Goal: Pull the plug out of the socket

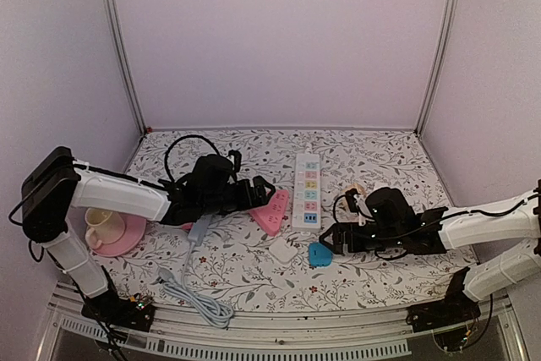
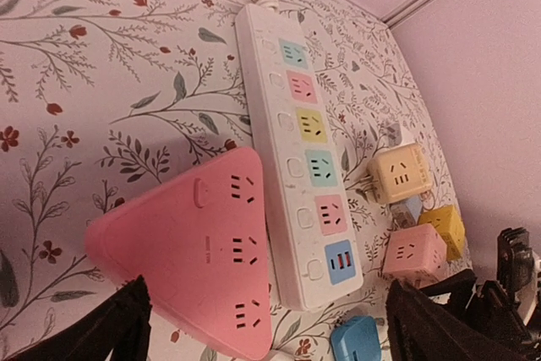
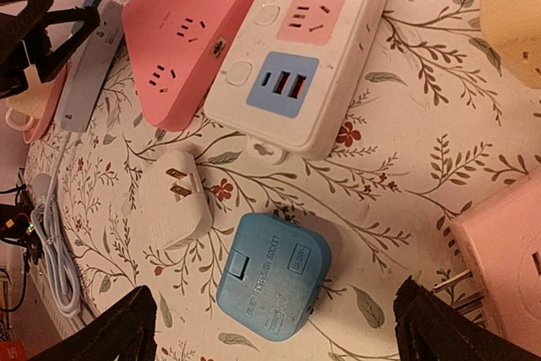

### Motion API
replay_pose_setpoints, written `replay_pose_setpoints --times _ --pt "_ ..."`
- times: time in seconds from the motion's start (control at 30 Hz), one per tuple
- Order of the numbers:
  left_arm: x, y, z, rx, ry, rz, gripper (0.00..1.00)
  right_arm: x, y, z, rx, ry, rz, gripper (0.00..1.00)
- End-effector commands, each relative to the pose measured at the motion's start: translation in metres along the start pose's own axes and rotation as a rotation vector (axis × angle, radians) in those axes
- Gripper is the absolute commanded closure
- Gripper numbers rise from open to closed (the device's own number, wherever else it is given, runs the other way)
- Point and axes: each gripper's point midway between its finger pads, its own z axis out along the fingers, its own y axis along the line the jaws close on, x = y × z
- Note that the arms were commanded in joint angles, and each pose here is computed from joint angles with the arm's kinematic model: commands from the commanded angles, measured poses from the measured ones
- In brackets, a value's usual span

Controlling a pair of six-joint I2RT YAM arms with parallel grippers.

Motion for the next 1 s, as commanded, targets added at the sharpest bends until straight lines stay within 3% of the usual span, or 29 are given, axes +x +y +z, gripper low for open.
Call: replay_pose_setpoints --times 0.0,0.43,0.97 --pt "-0.012 0.0 -0.012 -0.006 -0.038 0.013 0.03 -0.019 0.006 -0.013 0.002 -0.076 -0.007 0.01" --pt "-0.017 0.014 -0.052 -0.038 -0.086 -0.008 0.03 -0.038 0.008 -0.036 -0.005 -0.182 0.005 0.01" --pt "-0.004 0.093 -0.107 -0.259 -0.153 -0.105 0.03 -0.046 0.019 -0.037 -0.041 -0.198 -0.002 0.01"
